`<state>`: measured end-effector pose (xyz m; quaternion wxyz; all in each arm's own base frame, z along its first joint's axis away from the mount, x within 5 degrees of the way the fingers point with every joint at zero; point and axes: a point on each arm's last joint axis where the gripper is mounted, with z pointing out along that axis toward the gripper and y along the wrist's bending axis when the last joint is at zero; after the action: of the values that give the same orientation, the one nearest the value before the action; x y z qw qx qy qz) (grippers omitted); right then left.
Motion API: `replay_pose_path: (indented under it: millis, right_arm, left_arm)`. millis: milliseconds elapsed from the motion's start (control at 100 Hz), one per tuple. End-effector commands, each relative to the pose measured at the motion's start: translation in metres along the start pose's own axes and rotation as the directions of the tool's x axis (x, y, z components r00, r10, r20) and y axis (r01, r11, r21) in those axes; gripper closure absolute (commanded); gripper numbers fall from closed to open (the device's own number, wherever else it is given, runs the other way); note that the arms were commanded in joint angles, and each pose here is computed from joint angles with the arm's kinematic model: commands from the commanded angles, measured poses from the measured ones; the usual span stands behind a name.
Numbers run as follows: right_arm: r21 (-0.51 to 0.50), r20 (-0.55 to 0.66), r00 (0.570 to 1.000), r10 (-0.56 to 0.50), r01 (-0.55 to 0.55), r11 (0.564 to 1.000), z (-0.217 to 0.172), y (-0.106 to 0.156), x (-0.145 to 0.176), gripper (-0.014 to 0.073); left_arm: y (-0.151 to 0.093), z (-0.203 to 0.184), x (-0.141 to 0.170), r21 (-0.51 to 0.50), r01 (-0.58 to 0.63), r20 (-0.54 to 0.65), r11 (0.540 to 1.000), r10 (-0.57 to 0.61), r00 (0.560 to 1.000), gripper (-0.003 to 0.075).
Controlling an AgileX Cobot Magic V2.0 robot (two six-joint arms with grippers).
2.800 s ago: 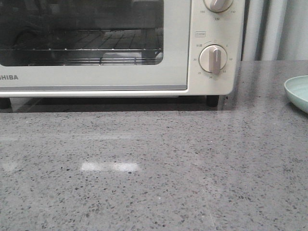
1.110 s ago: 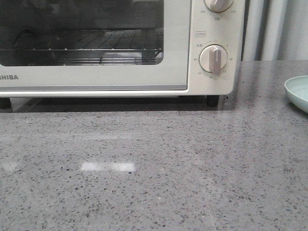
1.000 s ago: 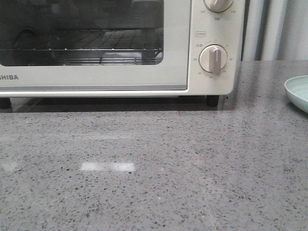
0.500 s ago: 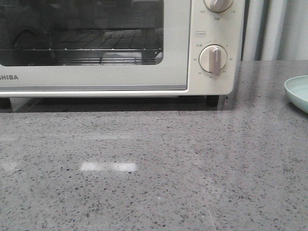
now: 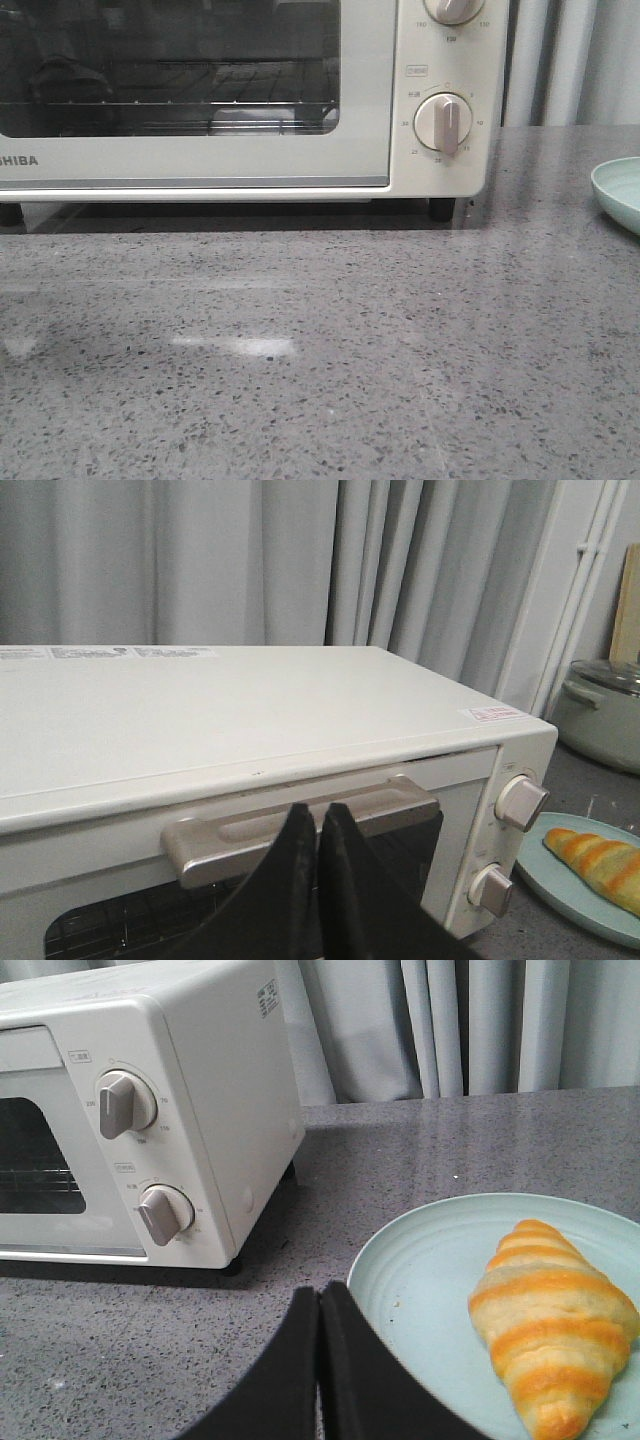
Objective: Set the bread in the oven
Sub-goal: 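Pull the oven door handle down with the left gripper to open it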
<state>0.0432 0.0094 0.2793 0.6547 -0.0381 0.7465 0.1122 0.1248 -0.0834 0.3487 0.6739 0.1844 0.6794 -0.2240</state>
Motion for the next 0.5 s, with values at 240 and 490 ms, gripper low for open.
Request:
replay_pose_path:
  millis: [240,490]
  right_arm:
    - [-0.013,0.084,0.996,-0.018,0.019,1.000,-0.001,0.002,-0.016,0.0671]
    - [-0.014,0.094,0.995,-0.018,0.019,1.000,-0.002,0.002,-0.017,0.0671]
  left_arm:
    - [-0.002,0.067,-0.018,-0.013,0.007,0.011,1.000,-0.007,1.000,0.0741]
    - [-0.003,0.092,-0.014,-0.009,0.012,-0.069,1.000,-0.013,0.998,0.0741]
